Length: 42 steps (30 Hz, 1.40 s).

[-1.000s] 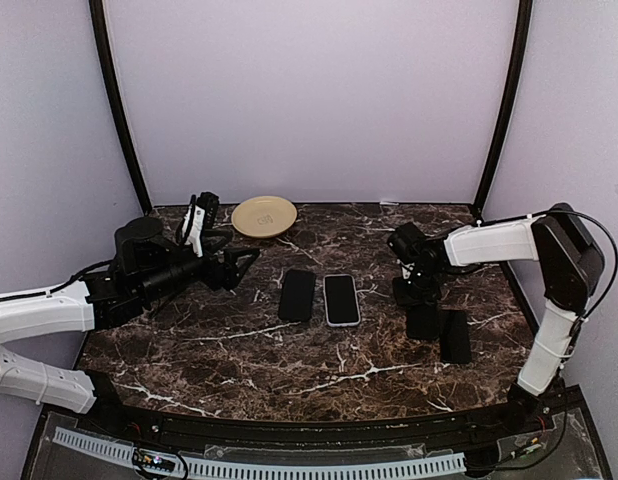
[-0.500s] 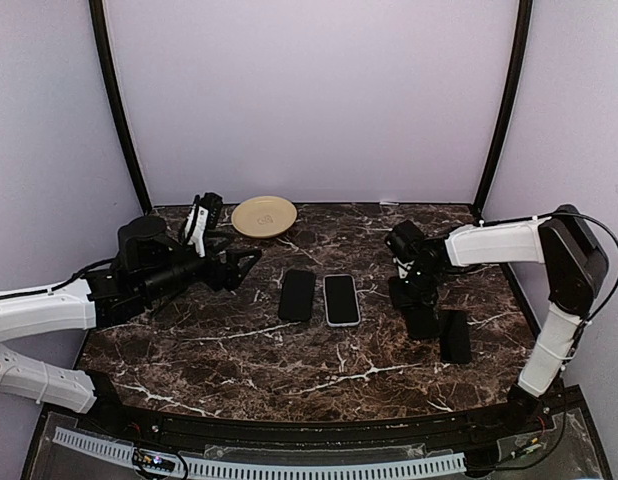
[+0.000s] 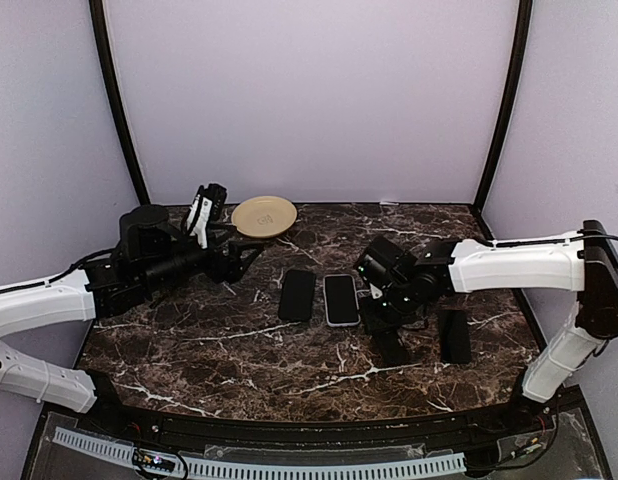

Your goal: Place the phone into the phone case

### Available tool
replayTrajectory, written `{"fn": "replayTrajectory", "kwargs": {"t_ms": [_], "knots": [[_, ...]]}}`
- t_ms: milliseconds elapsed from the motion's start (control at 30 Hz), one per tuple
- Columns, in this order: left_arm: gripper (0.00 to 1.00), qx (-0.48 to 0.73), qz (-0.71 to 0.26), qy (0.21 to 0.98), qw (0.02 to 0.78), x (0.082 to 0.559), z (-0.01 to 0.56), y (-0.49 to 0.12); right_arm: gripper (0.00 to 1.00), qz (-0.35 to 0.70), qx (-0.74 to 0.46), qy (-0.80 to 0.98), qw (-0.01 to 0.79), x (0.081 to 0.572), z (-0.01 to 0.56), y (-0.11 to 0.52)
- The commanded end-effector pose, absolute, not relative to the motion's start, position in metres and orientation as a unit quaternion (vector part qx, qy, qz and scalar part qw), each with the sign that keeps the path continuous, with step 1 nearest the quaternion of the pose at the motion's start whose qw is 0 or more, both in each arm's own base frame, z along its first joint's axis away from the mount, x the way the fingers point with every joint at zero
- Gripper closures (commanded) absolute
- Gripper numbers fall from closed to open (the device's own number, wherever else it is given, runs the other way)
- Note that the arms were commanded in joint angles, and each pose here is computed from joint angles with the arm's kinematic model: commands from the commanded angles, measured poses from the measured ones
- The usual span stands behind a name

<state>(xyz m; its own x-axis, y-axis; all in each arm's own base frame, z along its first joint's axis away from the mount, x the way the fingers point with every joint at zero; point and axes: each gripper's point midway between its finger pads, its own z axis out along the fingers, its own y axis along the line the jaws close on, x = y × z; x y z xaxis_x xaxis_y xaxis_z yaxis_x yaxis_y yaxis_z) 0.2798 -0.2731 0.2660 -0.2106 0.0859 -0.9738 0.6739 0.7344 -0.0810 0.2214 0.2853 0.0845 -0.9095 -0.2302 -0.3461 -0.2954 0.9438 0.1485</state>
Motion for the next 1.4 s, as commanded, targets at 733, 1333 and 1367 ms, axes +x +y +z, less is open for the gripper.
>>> {"fn": "replayTrajectory", "kwargs": {"t_ms": [733,1333,1367], "knots": [[0.17,0.246,-0.242,0.719,0.603,0.288,0.298,-0.269,0.61,0.104,-0.134,0.978,0.119,0.172,0.054,0.312],[0.17,0.258,-0.233,0.721,0.600,0.283,0.288,-0.265,0.02,0.020,0.105,0.986,0.127,0.237,0.042,0.080],[0.17,0.258,-0.232,0.721,0.600,0.283,0.287,-0.265,0.01,0.020,0.103,0.987,0.124,0.239,0.039,0.081]]}}
